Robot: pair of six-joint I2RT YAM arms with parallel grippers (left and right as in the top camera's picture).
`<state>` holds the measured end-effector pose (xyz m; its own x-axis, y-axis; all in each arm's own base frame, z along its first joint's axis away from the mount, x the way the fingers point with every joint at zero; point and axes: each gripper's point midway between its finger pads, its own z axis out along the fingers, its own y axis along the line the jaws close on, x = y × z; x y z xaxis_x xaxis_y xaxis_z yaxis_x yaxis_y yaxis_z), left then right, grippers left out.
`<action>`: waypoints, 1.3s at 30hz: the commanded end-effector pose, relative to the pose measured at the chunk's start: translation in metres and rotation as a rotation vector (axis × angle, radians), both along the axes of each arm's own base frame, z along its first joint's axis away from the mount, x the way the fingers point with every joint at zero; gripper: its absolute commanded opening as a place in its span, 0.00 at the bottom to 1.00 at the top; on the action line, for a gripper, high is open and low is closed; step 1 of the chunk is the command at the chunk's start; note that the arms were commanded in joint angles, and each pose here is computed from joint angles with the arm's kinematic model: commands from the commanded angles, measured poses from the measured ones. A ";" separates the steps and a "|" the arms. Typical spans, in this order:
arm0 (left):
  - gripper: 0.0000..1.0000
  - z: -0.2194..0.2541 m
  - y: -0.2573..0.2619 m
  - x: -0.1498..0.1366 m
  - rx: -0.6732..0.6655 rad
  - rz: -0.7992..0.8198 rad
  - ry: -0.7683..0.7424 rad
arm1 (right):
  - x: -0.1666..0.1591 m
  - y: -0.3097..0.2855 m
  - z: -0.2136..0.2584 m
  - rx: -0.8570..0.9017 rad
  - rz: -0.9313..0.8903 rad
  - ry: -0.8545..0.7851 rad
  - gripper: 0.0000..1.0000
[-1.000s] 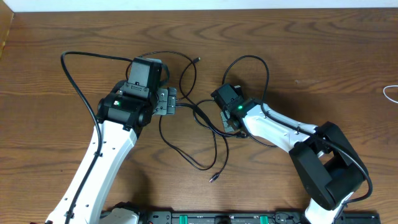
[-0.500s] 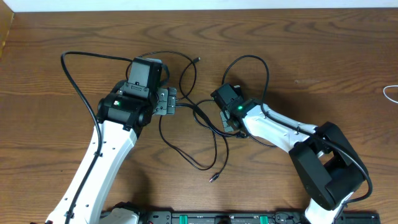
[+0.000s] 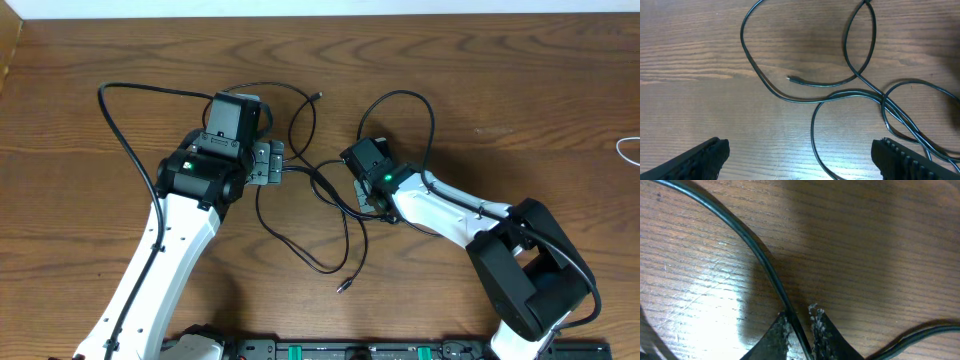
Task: Untangle cables
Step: 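Drag the black cable up and right with the right gripper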
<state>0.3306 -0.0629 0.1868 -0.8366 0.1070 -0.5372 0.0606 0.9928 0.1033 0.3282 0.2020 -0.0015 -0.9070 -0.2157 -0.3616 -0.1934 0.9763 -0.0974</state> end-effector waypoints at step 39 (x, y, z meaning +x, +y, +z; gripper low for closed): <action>0.96 -0.001 0.003 0.002 0.010 0.013 0.005 | 0.014 -0.010 0.293 0.201 0.040 -0.470 0.01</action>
<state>0.3294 -0.0625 0.1860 -0.8397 0.1079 -0.5322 0.0612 0.9926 0.1047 0.3409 0.2084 0.2409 -0.7136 -0.1505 -0.6842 -0.2374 0.9708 0.0340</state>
